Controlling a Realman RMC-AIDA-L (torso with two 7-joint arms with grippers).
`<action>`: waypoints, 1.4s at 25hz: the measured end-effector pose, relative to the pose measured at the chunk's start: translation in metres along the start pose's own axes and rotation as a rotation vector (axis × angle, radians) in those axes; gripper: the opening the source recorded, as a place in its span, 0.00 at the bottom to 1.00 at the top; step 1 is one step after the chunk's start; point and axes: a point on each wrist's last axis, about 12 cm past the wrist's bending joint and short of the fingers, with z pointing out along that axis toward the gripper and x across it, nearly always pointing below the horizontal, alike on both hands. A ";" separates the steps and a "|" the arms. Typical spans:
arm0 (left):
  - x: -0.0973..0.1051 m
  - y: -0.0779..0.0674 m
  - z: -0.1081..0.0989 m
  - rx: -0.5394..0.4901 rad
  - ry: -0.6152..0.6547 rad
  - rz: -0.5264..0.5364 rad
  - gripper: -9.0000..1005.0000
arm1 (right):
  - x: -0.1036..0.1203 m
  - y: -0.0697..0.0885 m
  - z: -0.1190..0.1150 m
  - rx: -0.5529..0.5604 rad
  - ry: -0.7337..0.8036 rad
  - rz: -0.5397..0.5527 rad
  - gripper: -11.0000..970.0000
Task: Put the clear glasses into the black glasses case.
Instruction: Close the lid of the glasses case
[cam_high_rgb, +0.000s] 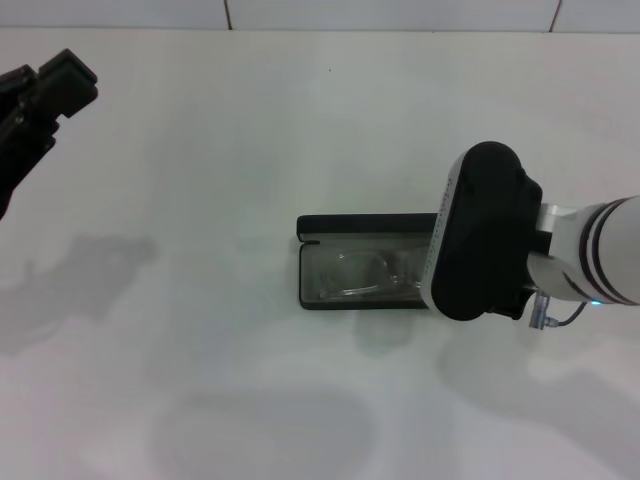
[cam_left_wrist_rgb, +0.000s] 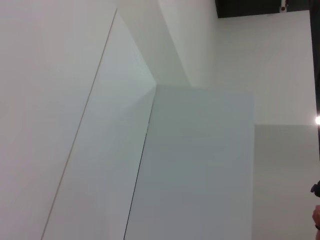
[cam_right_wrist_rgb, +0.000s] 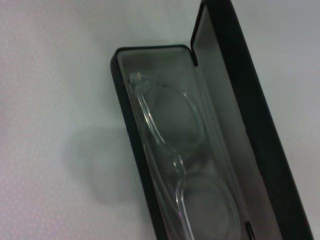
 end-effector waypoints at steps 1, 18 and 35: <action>0.000 0.000 0.000 0.000 0.000 0.000 0.09 | 0.000 0.000 0.000 0.000 -0.004 -0.001 0.13; 0.001 -0.002 -0.001 -0.001 -0.002 -0.005 0.09 | -0.003 0.002 0.004 -0.002 -0.040 0.004 0.13; 0.001 -0.004 -0.004 -0.008 -0.002 -0.007 0.09 | -0.004 0.005 -0.006 -0.003 -0.024 0.001 0.13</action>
